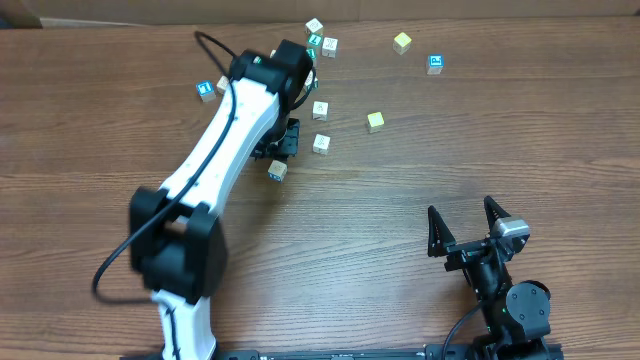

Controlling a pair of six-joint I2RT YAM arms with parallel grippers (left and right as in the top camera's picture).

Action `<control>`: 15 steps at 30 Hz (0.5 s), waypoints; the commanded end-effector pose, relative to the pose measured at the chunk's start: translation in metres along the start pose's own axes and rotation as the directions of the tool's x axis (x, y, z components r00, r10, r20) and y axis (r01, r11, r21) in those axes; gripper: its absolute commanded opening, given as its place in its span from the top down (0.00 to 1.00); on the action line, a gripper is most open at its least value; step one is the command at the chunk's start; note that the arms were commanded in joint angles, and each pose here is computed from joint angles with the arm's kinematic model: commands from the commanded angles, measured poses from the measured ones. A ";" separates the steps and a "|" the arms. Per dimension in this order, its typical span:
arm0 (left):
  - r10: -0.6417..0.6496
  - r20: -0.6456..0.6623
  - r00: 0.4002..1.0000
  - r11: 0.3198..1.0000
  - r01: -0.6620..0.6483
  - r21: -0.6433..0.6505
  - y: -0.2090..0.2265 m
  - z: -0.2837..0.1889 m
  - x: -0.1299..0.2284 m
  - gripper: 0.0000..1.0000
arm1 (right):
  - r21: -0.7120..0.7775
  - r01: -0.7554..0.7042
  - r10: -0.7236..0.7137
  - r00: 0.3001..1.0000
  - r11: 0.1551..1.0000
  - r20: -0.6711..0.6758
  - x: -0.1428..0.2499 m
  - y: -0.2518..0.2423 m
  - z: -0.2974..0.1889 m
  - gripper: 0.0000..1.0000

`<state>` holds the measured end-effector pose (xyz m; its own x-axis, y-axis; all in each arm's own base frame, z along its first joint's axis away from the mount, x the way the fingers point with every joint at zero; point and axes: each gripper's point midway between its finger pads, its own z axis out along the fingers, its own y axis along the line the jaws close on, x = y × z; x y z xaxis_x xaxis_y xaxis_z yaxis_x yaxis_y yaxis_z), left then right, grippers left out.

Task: Form a horizontal line
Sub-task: 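Grasp the red-topped '4' block with the left gripper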

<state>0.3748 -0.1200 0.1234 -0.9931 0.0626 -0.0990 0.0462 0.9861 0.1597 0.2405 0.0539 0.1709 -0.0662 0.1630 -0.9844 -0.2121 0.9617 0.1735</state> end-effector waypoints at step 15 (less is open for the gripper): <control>-0.040 0.212 0.977 0.994 0.017 0.110 -0.010 0.065 -0.007 0.58 | -0.004 0.005 -0.005 1.000 1.000 0.006 0.001 0.001 0.000 0.00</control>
<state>0.3848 -0.1201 0.0640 -0.9505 0.0434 -0.3078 0.0272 0.9980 0.0568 0.2405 0.0539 0.1708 -0.0665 0.1626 -0.9845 -0.2120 0.9618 0.1732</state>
